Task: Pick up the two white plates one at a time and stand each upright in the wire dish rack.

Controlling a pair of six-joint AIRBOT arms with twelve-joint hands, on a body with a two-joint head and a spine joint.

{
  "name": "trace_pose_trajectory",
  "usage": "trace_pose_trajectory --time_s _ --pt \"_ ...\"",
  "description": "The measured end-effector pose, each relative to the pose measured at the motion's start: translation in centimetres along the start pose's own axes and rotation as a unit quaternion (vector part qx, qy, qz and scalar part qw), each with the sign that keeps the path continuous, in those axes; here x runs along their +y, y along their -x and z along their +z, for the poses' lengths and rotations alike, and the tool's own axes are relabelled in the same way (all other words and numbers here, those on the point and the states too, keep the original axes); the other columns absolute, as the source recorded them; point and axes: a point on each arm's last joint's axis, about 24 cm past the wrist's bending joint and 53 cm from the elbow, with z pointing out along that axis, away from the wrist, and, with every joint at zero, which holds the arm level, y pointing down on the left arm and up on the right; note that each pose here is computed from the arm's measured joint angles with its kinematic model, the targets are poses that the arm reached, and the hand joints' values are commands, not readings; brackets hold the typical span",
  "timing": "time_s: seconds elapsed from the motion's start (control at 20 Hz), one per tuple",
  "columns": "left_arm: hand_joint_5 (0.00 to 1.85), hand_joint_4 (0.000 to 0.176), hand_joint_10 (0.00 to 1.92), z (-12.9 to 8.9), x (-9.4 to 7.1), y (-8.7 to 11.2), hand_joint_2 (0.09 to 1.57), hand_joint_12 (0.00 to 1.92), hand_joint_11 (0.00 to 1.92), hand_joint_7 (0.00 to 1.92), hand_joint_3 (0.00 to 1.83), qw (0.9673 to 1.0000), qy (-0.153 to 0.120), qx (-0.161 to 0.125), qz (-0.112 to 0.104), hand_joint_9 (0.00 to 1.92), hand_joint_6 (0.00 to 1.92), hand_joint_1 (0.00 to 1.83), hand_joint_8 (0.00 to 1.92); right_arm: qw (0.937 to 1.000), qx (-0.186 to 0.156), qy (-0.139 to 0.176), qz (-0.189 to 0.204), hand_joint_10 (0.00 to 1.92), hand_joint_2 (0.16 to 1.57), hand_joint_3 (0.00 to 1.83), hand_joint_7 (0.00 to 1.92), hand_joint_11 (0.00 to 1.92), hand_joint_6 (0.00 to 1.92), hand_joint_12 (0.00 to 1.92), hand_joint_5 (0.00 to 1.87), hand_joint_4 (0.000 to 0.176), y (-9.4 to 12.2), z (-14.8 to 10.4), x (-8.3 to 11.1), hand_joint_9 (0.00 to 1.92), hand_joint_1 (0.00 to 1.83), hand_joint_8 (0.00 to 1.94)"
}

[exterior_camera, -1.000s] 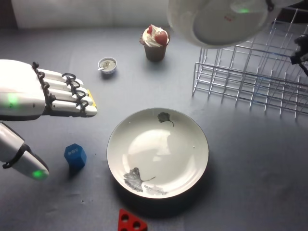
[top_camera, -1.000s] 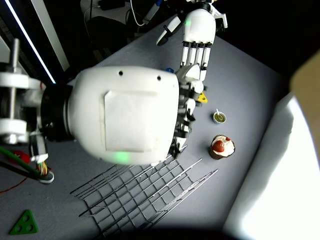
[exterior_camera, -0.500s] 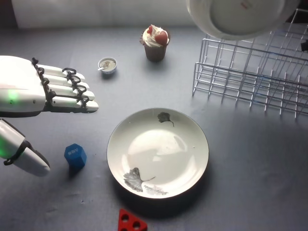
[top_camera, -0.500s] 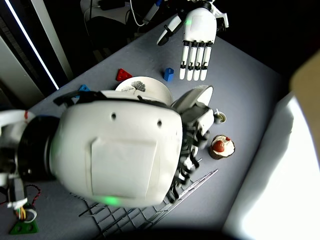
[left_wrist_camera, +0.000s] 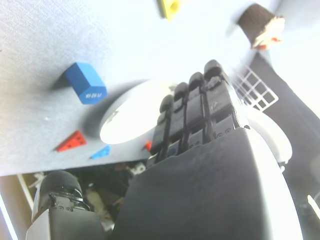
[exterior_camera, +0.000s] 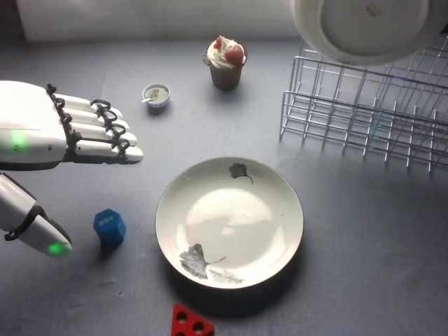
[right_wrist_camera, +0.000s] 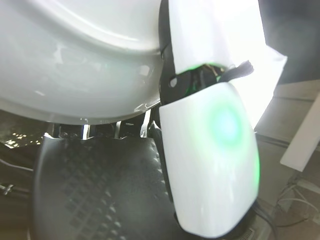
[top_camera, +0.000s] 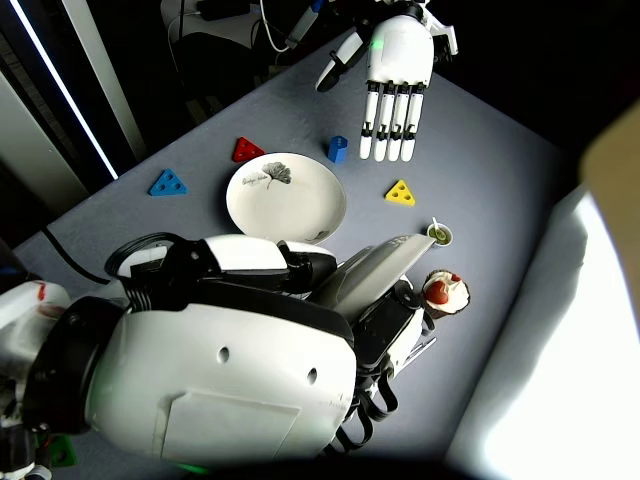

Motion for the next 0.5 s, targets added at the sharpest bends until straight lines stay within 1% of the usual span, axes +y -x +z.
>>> trace_pose_trajectory --time_s 0.05,0.1,0.15,0.2,0.25,0.3,0.35,0.45,0.5 --pt "0.06 0.000 0.01 0.0 0.0 0.0 0.88 0.02 0.09 0.08 0.00 1.0000 0.000 0.000 0.000 0.09 0.01 0.03 0.01 1.0000 -0.002 0.000 -0.001 0.67 1.04 0.00 1.11 1.02 0.95 1.29 0.98 0.000 0.2 0.0 0.0 1.13 1.50 0.52" --pt "0.05 0.000 0.01 0.0 0.0 0.0 0.88 0.01 0.08 0.09 0.00 1.0000 0.000 0.000 0.000 0.10 0.01 0.03 0.02 1.0000 -0.006 0.000 -0.002 0.67 1.04 0.00 1.08 1.06 0.91 1.28 0.98 0.000 0.7 0.0 -0.1 1.16 1.50 0.55" --pt "0.07 0.000 0.02 0.0 0.0 0.0 0.88 0.02 0.10 0.10 0.00 1.0000 0.000 0.000 0.000 0.11 0.01 0.04 0.02 0.9999 -0.010 -0.002 -0.003 0.65 1.04 0.00 1.08 1.08 0.93 1.25 0.96 0.000 1.1 -0.1 -0.3 1.17 1.50 0.55" --pt "0.11 0.000 0.01 0.0 0.0 0.0 0.88 0.01 0.09 0.12 0.00 1.0000 0.000 0.000 0.000 0.12 0.01 0.03 0.01 0.9999 -0.014 -0.006 -0.004 0.62 1.03 0.00 1.16 1.08 0.90 1.23 0.97 0.000 1.5 -0.1 -0.6 1.18 1.50 0.45" --pt "0.10 0.000 0.00 0.0 0.0 0.0 0.88 0.00 0.07 0.10 0.00 1.0000 0.000 0.000 0.000 0.10 0.00 0.05 0.00 0.9998 -0.016 -0.007 -0.005 0.56 1.02 0.00 1.25 1.08 0.85 1.23 1.01 0.000 1.7 -0.1 -0.7 1.21 1.50 0.29" --pt "0.10 0.000 0.00 0.0 0.0 0.1 0.88 0.00 0.07 0.10 0.00 1.0000 -0.001 -0.001 0.000 0.10 0.00 0.07 0.00 0.9997 -0.019 -0.012 -0.007 0.51 1.01 0.00 1.34 1.07 0.83 1.23 1.02 0.000 2.1 -0.2 -1.1 1.22 1.50 0.15" --pt "0.12 0.000 0.00 0.0 0.0 0.1 0.88 0.01 0.09 0.12 0.00 1.0000 -0.001 -0.001 0.000 0.11 0.01 0.07 0.01 0.9997 -0.020 -0.013 -0.006 0.49 1.01 0.00 1.36 1.08 0.86 1.22 1.01 0.000 2.3 -0.2 -1.2 1.24 1.50 0.09" --pt "0.13 0.000 0.01 0.0 -0.1 0.1 0.88 0.02 0.11 0.14 0.00 1.0000 -0.001 -0.001 0.000 0.13 0.01 0.08 0.01 0.9995 -0.023 -0.018 -0.009 0.45 1.01 0.00 1.35 1.07 0.84 1.23 1.02 0.000 2.6 -0.3 -1.6 1.26 1.50 0.08" --pt "0.11 0.000 0.00 0.0 0.0 0.1 0.88 0.01 0.09 0.12 0.00 1.0000 -0.001 -0.001 0.001 0.11 0.00 0.07 0.00 0.9995 -0.023 -0.021 -0.011 0.43 1.01 0.00 1.26 1.08 0.83 1.22 1.01 0.000 2.7 -0.4 -2.1 1.27 1.50 0.28"
